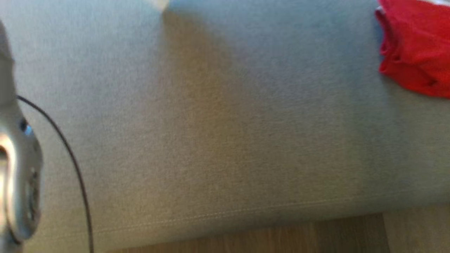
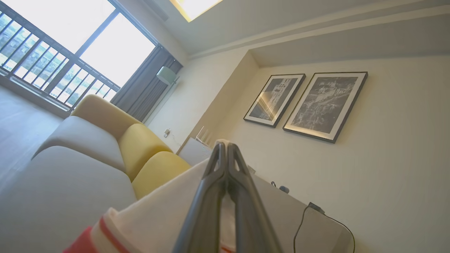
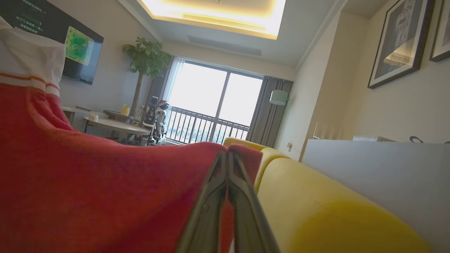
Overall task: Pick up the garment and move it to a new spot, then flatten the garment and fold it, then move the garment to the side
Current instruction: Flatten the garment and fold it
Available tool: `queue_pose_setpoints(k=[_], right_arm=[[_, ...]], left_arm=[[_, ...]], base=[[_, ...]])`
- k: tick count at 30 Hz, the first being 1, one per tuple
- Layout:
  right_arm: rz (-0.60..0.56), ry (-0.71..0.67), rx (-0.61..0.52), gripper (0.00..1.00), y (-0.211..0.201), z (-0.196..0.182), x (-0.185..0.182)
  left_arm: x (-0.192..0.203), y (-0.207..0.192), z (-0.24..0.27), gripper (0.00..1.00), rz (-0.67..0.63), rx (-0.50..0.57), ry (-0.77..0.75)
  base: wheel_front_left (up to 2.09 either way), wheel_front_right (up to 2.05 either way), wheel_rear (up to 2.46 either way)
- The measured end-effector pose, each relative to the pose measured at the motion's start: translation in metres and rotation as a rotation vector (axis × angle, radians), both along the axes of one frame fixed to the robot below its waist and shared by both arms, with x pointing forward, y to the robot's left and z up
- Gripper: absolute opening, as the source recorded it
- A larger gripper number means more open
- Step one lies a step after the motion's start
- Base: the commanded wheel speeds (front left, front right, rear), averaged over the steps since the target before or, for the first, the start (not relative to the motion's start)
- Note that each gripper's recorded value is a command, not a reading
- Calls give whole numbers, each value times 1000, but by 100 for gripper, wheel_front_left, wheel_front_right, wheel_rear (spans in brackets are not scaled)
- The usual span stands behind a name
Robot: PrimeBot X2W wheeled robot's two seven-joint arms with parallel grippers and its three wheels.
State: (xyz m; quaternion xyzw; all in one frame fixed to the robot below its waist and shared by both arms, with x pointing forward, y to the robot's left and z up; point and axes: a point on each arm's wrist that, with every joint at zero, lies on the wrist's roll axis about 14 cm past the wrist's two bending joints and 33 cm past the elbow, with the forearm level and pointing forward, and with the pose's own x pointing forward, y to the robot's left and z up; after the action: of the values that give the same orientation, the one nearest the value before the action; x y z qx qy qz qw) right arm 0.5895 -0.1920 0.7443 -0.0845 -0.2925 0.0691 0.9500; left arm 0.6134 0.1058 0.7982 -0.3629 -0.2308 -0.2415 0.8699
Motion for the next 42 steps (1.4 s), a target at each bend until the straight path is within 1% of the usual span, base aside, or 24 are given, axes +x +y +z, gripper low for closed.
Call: queue_pose_setpoints(k=[3,6,8,11,14,17,18,19,20,21,22,24,26,28,31,34,37,42], right_arm=[[15,110,-13,0,6,-57,12],[49,314,-12,0,18,-142,3],[57,461,6,0,20,-195,-17],[49,632,33,0,14,-251,-59],[22,774,68,0,6,-290,-103],[8,893,135,0,7,-318,-143],[5,932,149,0,9,-326,-155],[5,982,146,26,11,-336,-167],[6,1027,139,71,12,-344,-178],[3,1069,134,100,11,-351,-188],[-2,1099,131,100,10,-356,-196],[-11,1111,131,100,7,-355,-202],[-22,1085,134,100,3,-346,-198],[-41,1046,148,100,-3,-335,-192],[-62,1007,159,100,-5,-328,-178],[-84,996,178,100,-3,-330,-157],[-97,1004,186,100,-2,-336,-142],[-113,1044,150,100,2,-352,-114]], left_arm=[[5,-1,-55,0,-30,19,88],[-11,10,-146,0,-29,105,258],[-35,24,-206,0,-21,139,385],[-84,41,-281,0,-14,146,571],[-136,47,-337,0,-24,162,726],[-175,54,-369,0,-3,162,817],[-185,55,-377,0,3,183,837],[-194,57,-384,0,10,207,849],[-200,58,-389,0,16,234,855],[-205,60,-393,0,26,256,861],[-209,62,-397,0,42,272,869],[-211,67,-401,0,75,315,868],[-213,69,-405,0,95,350,868],[-215,72,-411,0,113,353,882],[-215,74,-417,0,134,355,891],[-215,76,-423,0,153,360,901],[-215,76,-427,0,158,365,909],[-213,76,-433,0,167,367,919]], base=[[0,0,0],[0,0,0],[0,0,0],[0,0,0],[0,0,0],[0,0,0],[0,0,0],[0,0,0],[0,0,0],[0,0,0],[0,0,0],[0,0,0],[0,0,0],[0,0,0],[0,0,0],[0,0,0],[0,0,0],[0,0,0]])
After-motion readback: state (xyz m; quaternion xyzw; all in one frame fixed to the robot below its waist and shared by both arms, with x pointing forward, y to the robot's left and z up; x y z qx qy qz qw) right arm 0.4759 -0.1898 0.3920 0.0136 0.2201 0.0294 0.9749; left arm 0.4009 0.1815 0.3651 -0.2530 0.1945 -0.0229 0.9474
